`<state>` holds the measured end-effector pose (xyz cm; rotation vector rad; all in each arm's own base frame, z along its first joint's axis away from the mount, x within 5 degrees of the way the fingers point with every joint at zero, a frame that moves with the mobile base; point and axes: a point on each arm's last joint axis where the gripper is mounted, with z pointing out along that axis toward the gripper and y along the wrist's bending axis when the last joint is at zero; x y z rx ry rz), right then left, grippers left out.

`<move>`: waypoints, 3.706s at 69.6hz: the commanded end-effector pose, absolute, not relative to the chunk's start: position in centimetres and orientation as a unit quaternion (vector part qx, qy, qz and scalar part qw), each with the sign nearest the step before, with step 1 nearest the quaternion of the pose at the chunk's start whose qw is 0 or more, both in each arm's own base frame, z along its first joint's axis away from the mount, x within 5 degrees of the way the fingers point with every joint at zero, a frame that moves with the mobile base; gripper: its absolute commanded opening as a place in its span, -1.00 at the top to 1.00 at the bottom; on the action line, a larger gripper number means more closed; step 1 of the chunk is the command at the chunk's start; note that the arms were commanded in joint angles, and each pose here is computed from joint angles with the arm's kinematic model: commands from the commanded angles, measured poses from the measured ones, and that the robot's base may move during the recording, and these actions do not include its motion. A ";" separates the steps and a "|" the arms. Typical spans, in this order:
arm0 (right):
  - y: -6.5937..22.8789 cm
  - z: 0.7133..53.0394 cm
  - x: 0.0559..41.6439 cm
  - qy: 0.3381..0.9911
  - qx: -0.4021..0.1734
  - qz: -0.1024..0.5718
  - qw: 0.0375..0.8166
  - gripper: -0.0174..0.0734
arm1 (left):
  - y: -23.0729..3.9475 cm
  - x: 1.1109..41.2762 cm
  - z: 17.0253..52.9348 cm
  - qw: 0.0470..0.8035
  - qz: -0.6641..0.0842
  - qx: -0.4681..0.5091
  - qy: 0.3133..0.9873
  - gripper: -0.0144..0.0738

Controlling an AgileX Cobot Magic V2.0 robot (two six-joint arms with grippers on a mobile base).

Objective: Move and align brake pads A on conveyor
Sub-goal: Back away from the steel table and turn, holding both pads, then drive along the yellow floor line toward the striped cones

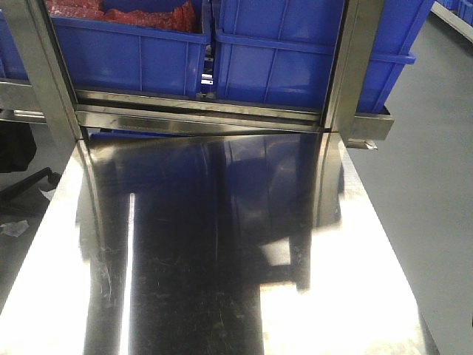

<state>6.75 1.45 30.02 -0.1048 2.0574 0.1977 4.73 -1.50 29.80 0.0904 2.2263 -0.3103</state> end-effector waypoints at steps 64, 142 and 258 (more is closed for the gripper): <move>1.5 31.8 7.2 0.822 -0.045 0.083 0.562 0.59 | -1.6 5.1 31.2 0.474 -0.140 0.032 0.868 0.69; 1.5 31.7 7.2 0.822 -0.044 0.085 0.561 0.58 | -1.6 5.1 31.2 0.474 -0.140 0.032 0.868 0.69; 1.5 31.7 7.1 0.822 -0.044 0.085 0.561 0.58 | -1.6 5.1 31.2 0.474 -0.140 0.032 0.869 0.69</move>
